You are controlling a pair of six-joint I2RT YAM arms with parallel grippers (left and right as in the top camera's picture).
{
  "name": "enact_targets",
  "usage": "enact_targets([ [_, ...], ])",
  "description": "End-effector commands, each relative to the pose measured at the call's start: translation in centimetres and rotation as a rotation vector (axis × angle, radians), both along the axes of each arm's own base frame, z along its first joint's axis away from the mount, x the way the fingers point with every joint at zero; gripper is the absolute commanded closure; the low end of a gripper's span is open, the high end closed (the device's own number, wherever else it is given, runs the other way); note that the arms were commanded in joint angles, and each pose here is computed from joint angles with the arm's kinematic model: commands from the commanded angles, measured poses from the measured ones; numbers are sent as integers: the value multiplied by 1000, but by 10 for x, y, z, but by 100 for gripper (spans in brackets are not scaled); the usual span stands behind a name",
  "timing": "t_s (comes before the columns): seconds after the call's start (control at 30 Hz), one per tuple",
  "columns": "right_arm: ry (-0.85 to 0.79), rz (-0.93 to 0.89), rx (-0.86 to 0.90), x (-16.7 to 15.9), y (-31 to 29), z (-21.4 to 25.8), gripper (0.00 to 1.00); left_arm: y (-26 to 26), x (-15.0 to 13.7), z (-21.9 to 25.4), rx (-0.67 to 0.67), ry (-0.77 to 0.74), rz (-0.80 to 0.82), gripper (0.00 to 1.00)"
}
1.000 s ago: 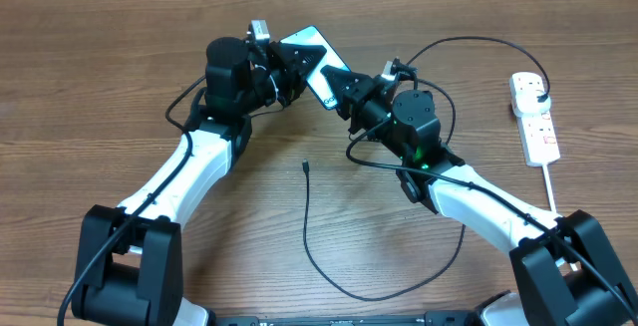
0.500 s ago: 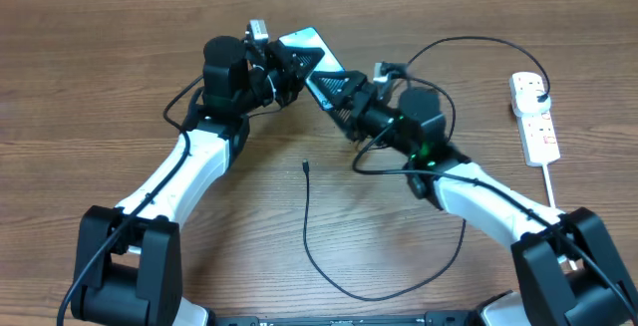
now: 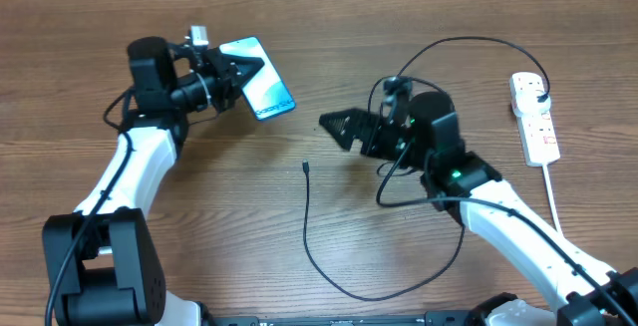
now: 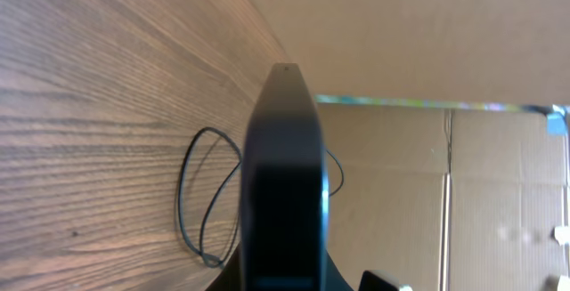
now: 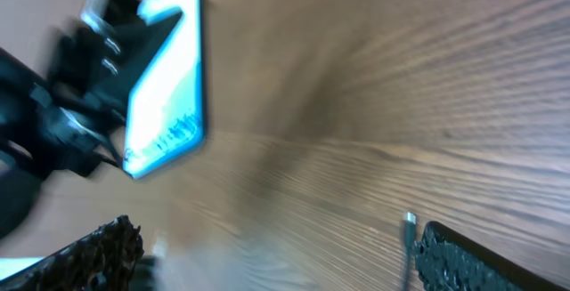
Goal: Plug charger to phone and switch on socket
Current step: 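Release the phone from the right gripper and pull it back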
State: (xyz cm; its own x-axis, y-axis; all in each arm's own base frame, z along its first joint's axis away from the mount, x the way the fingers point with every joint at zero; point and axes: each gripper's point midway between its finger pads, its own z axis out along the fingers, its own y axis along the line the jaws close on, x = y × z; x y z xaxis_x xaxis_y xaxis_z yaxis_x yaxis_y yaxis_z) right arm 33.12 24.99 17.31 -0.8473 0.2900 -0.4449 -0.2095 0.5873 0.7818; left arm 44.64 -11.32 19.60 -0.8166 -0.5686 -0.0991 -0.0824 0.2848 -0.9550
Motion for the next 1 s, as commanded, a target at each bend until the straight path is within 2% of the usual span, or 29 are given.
enact_targets([
  [0.0,-131,-6,-187,-1,1,-10,0,-1,-9,27,3,-133,-104,95],
  [0.13,-194,-28,-308,-8,14,-21,0,0,-9,23,-10,-128,-118,96],
  [0.33,-233,-36,-446,-12,23,-46,1,-5,-9,2,-62,-42,-151,95],
  [0.67,-258,42,-528,-19,49,-87,19,-4,-5,-5,-66,-24,-139,96],
  [0.97,-212,89,-601,-28,59,-134,25,-4,-5,-5,-65,-25,-138,96],
])
